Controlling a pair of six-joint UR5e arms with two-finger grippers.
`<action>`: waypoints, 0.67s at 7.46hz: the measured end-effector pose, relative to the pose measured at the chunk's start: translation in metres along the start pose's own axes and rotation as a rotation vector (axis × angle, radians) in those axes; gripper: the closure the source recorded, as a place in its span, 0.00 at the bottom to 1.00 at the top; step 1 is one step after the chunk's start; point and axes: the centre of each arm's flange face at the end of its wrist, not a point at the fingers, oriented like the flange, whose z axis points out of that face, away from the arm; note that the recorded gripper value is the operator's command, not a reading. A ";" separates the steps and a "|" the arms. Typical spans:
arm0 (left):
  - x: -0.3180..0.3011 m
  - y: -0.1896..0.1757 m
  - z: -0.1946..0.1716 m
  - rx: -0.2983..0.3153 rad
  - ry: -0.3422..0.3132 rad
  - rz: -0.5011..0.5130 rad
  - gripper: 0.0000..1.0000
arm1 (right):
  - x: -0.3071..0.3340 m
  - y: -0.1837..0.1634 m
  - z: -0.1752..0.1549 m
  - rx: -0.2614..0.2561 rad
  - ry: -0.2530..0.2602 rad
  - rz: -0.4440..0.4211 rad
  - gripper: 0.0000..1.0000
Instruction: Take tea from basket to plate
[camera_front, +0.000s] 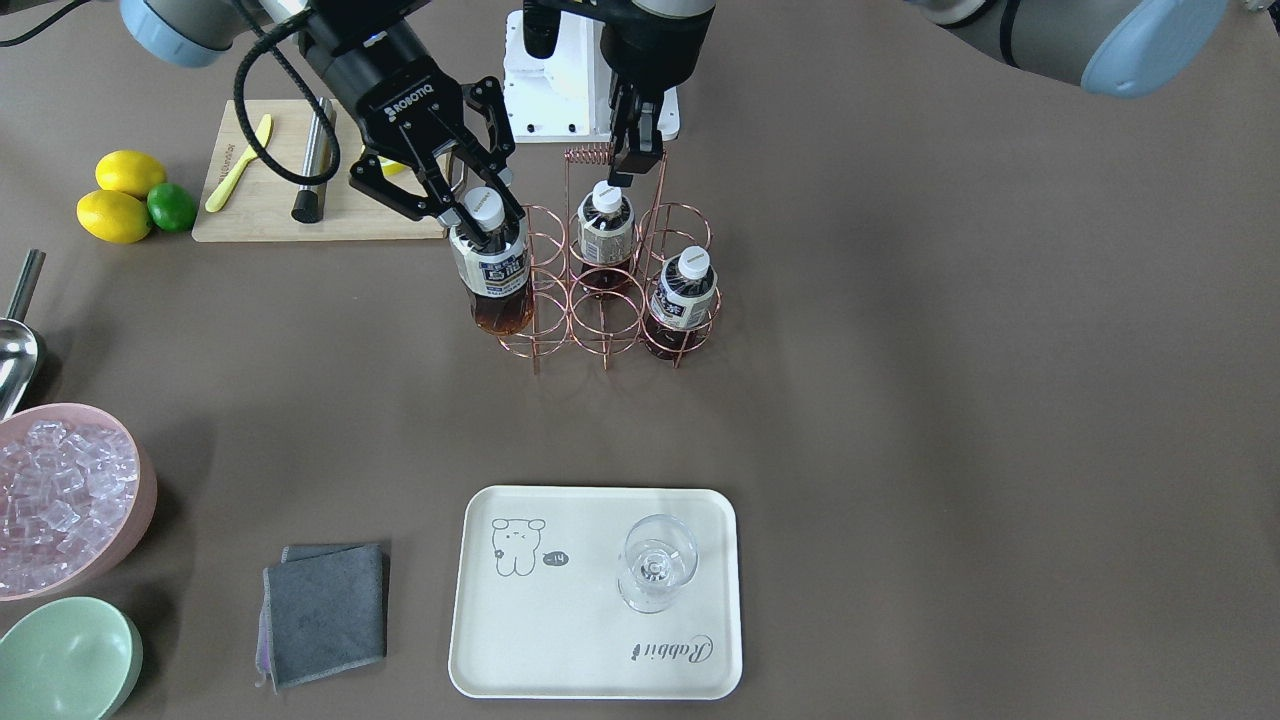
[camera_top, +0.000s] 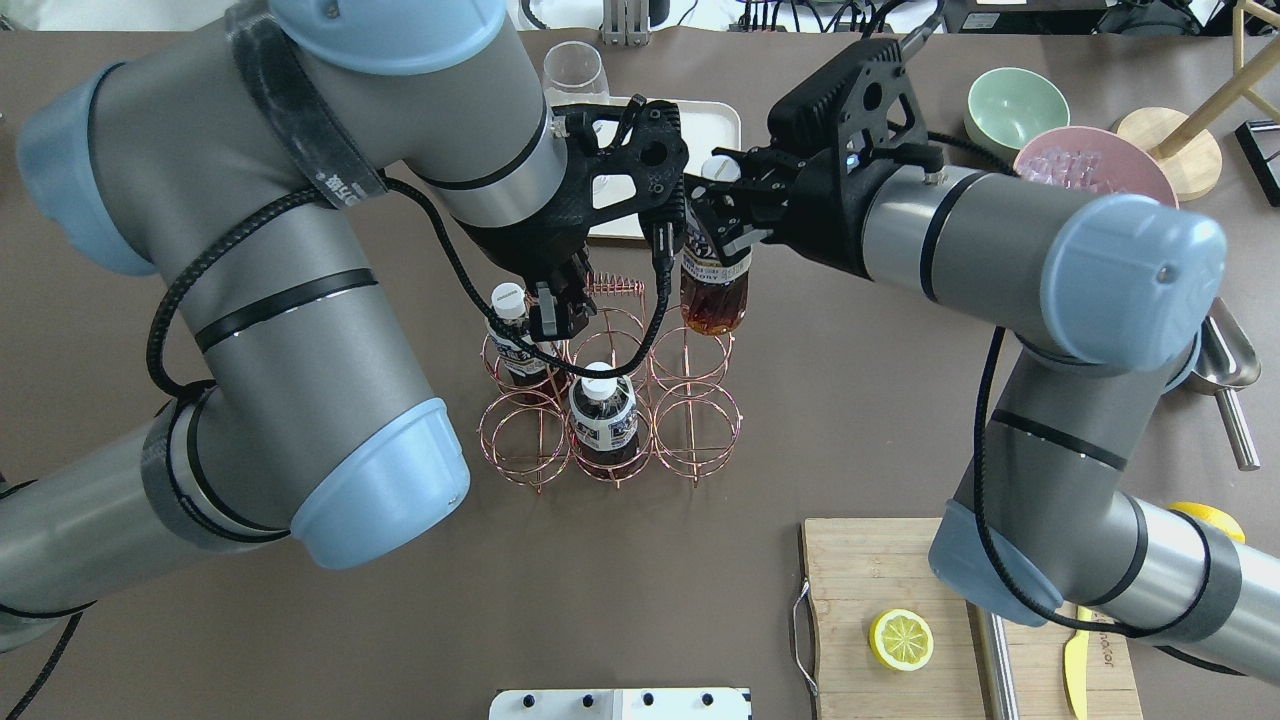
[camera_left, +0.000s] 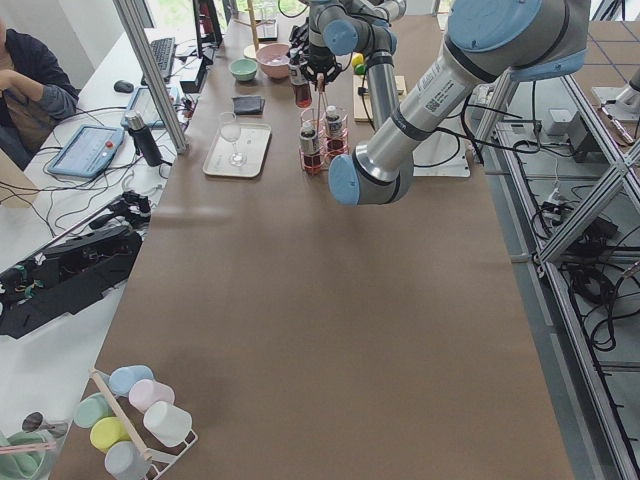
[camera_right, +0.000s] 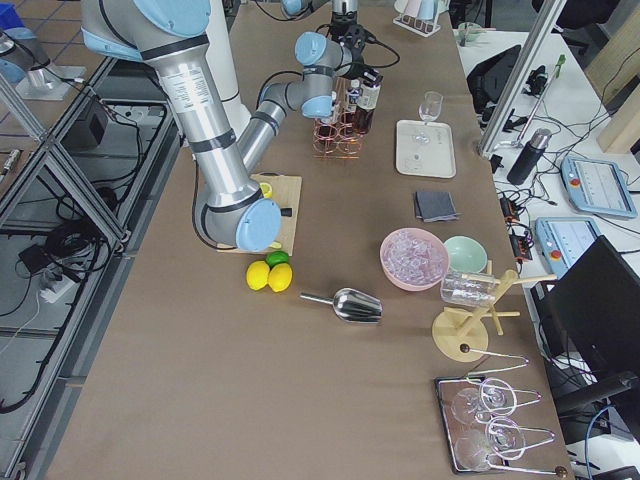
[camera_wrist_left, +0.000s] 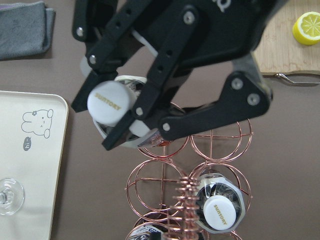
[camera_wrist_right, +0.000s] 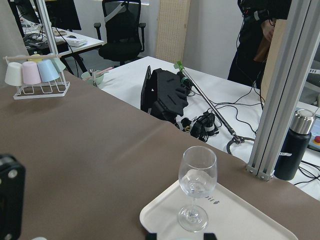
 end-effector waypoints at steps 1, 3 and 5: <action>0.000 0.000 0.000 0.000 0.000 0.000 1.00 | 0.016 -0.018 -0.006 0.006 0.003 0.001 1.00; 0.000 0.000 0.000 0.000 0.000 0.000 1.00 | 0.054 -0.041 -0.012 0.013 0.041 -0.001 1.00; 0.000 0.000 0.000 0.000 0.001 0.000 1.00 | 0.108 -0.041 0.003 -0.001 0.117 -0.012 1.00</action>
